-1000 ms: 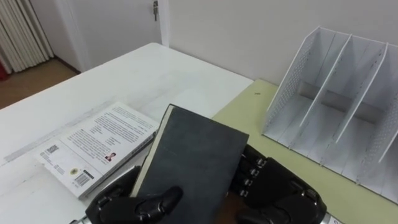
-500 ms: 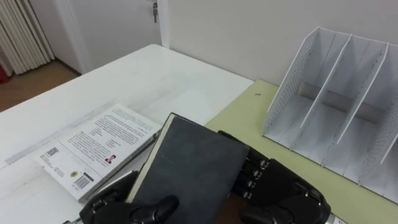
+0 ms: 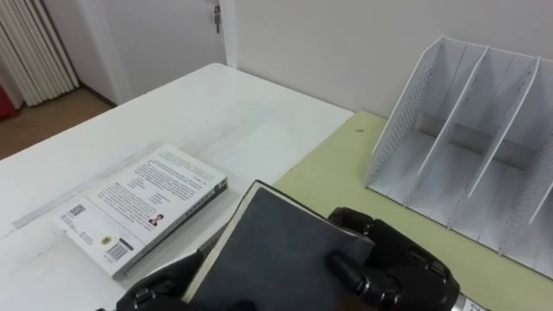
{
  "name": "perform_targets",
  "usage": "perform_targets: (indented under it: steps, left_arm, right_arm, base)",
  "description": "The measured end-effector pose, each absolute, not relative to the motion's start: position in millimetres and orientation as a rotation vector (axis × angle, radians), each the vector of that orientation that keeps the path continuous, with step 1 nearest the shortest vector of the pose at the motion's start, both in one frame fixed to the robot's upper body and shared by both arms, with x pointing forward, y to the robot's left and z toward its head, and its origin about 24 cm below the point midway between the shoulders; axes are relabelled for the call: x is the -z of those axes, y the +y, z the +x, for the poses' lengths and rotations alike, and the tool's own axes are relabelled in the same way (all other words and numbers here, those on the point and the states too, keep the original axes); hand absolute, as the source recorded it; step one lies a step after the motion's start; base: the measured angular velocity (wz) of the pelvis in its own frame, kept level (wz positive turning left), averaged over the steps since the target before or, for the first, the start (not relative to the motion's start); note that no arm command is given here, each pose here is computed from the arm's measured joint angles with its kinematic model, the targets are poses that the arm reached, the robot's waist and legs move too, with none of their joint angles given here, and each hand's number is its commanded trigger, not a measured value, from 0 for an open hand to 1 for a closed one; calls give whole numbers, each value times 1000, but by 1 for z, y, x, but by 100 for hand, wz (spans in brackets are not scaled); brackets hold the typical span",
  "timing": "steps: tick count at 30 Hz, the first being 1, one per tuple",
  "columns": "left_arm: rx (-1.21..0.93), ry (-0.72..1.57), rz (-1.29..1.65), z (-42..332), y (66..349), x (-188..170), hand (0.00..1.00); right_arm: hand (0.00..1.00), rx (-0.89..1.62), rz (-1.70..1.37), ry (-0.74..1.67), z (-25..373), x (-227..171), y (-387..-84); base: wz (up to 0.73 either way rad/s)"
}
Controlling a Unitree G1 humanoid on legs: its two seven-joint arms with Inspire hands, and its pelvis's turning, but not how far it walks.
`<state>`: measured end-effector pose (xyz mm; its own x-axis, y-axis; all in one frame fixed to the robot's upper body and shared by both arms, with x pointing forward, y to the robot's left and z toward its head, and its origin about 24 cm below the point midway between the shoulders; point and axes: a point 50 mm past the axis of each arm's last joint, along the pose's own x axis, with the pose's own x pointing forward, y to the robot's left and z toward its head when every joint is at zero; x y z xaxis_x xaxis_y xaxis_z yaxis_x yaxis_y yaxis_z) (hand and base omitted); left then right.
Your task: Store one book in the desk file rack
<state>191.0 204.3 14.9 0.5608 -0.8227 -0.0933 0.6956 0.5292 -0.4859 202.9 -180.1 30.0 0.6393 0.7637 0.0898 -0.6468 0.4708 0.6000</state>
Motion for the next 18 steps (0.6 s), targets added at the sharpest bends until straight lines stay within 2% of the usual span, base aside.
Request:
perform_targets:
  steps: [8, 9, 10, 11, 18]
  left_arm:
    - [934, 335, -430, 190, 201, -14, 100]
    - [934, 335, -430, 190, 201, -14, 79]
    - [935, 334, -431, 190, 200, -14, 53]
    - [935, 334, -431, 190, 200, -14, 0]
    - [906, 350, -408, 191, 199, -11, 0]
  right_arm:
    - [100, -870, 649, 199, 203, -30, -180]
    - [100, -869, 649, 200, 203, -30, -180]
    - [100, -869, 649, 200, 203, -30, -180]
    - [100, -869, 649, 199, 203, -30, -180]
    - [100, -844, 619, 201, 204, -29, -182]
  base:
    - [0]
    - [0]
    - [0]
    - [0]
    - [3]
